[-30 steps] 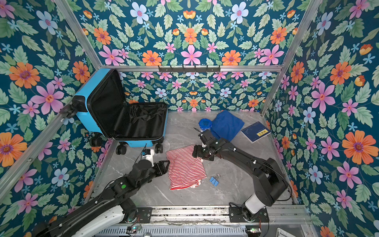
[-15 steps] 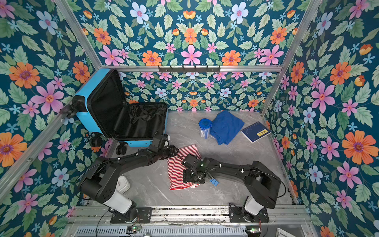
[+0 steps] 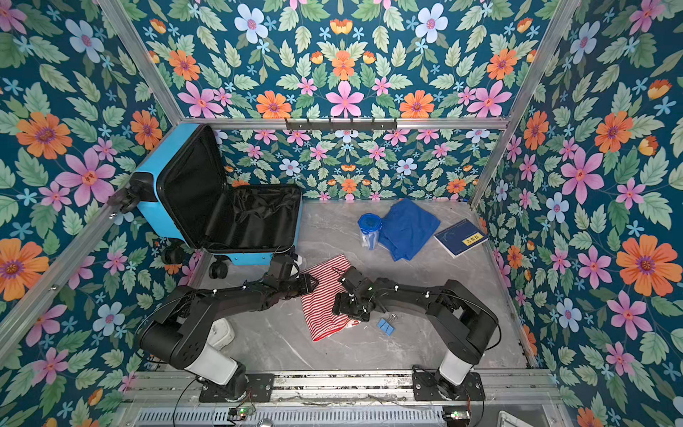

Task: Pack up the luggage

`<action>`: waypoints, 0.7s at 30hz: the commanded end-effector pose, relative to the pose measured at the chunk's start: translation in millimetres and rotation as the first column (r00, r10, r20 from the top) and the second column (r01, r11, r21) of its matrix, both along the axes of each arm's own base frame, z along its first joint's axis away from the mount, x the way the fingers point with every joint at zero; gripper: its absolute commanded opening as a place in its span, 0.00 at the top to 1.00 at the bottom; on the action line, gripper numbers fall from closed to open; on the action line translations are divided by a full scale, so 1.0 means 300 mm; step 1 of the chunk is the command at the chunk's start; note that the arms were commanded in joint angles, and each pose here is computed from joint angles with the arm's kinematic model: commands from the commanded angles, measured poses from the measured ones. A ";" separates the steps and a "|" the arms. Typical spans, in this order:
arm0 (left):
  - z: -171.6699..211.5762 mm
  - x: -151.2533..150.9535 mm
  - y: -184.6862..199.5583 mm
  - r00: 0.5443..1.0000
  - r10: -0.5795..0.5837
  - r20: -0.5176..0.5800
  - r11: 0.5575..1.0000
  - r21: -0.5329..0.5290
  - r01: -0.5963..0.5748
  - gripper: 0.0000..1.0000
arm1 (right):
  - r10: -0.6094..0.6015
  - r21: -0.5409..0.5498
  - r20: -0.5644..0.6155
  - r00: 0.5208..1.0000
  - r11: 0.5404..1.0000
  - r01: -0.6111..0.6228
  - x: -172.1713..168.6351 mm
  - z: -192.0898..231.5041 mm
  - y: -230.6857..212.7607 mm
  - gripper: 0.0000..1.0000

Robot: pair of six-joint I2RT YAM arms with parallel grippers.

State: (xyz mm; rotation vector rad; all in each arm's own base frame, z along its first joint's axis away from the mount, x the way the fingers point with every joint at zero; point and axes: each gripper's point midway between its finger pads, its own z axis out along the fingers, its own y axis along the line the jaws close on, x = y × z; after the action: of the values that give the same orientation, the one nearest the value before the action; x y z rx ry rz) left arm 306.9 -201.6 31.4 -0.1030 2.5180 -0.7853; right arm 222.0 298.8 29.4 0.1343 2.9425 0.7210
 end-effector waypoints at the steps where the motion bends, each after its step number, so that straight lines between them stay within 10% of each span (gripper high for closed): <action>1: -0.071 -0.097 0.060 0.994 0.033 -0.101 0.999 0.046 -0.029 0.55 | -0.020 -0.152 -0.031 0.999 0.988 0.016 -0.008 -0.068 -0.134 0.22; 14: 0.032 -0.283 0.142 0.991 0.103 -0.090 0.994 -0.026 -0.106 0.37 | -0.029 -0.179 -0.008 1.000 0.983 0.027 0.125 -0.053 -0.236 0.16; 21: 0.233 -0.227 0.156 0.991 0.071 0.112 0.997 0.002 -0.072 0.19 | 0.002 -0.134 0.029 1.000 0.991 0.002 0.174 0.021 -0.184 0.14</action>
State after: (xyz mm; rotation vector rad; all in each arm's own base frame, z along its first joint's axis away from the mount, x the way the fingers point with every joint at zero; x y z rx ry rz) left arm 232.3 -163.0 91.2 -0.2017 2.4140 -0.8360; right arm 281.7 255.5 36.9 0.1347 2.9128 0.6044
